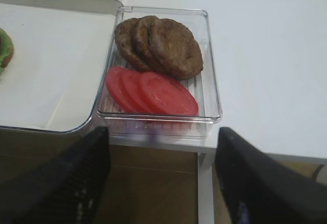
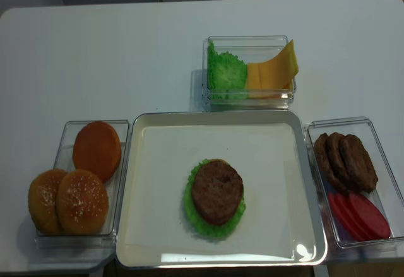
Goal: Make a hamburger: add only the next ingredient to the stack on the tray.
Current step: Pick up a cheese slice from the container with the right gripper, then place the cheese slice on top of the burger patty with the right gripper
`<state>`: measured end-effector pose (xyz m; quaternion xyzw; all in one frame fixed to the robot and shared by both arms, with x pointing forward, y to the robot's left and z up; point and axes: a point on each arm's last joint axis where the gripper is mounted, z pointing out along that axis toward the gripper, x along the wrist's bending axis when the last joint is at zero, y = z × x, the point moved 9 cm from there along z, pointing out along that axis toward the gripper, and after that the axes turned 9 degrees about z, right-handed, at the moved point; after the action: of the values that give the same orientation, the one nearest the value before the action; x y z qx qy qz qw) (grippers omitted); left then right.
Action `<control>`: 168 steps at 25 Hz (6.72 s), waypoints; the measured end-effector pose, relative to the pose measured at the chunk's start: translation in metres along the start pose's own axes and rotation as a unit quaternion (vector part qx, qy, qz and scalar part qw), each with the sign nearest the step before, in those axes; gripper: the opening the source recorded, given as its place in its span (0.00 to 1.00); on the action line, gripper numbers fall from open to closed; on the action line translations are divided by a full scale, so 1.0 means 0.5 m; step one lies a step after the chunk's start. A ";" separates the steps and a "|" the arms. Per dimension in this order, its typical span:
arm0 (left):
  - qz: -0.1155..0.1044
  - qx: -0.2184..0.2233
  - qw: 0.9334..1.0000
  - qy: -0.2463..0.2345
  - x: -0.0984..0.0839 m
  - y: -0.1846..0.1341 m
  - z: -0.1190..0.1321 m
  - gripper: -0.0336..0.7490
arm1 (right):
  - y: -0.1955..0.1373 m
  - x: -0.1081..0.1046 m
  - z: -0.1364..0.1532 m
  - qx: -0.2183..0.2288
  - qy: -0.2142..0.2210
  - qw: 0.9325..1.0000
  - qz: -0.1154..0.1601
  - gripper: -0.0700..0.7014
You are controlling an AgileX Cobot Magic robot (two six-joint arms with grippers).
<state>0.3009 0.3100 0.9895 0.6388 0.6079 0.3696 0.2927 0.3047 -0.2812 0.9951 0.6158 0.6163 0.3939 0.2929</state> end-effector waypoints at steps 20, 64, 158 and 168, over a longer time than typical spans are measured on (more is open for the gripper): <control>0.000 0.000 1.000 0.000 0.000 0.000 0.000 0.57 | 0.070 0.015 -0.031 -0.051 0.015 0.998 0.034 0.71; 0.000 0.000 1.000 0.000 0.000 0.000 0.000 0.57 | 0.312 0.087 0.703 0.246 0.100 0.952 0.153 0.61; 0.000 0.000 1.000 0.000 0.000 0.000 0.000 0.57 | 0.359 0.395 0.323 0.263 0.274 0.925 0.004 0.14; 0.000 0.000 1.000 0.000 0.000 0.000 0.000 0.57 | 0.280 0.442 0.315 0.295 0.278 0.914 -0.018 0.14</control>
<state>0.3009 0.3100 0.9895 0.6388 0.6079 0.3696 0.2927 0.4964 -0.0525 1.0592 0.5291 0.7718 0.3440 -0.0780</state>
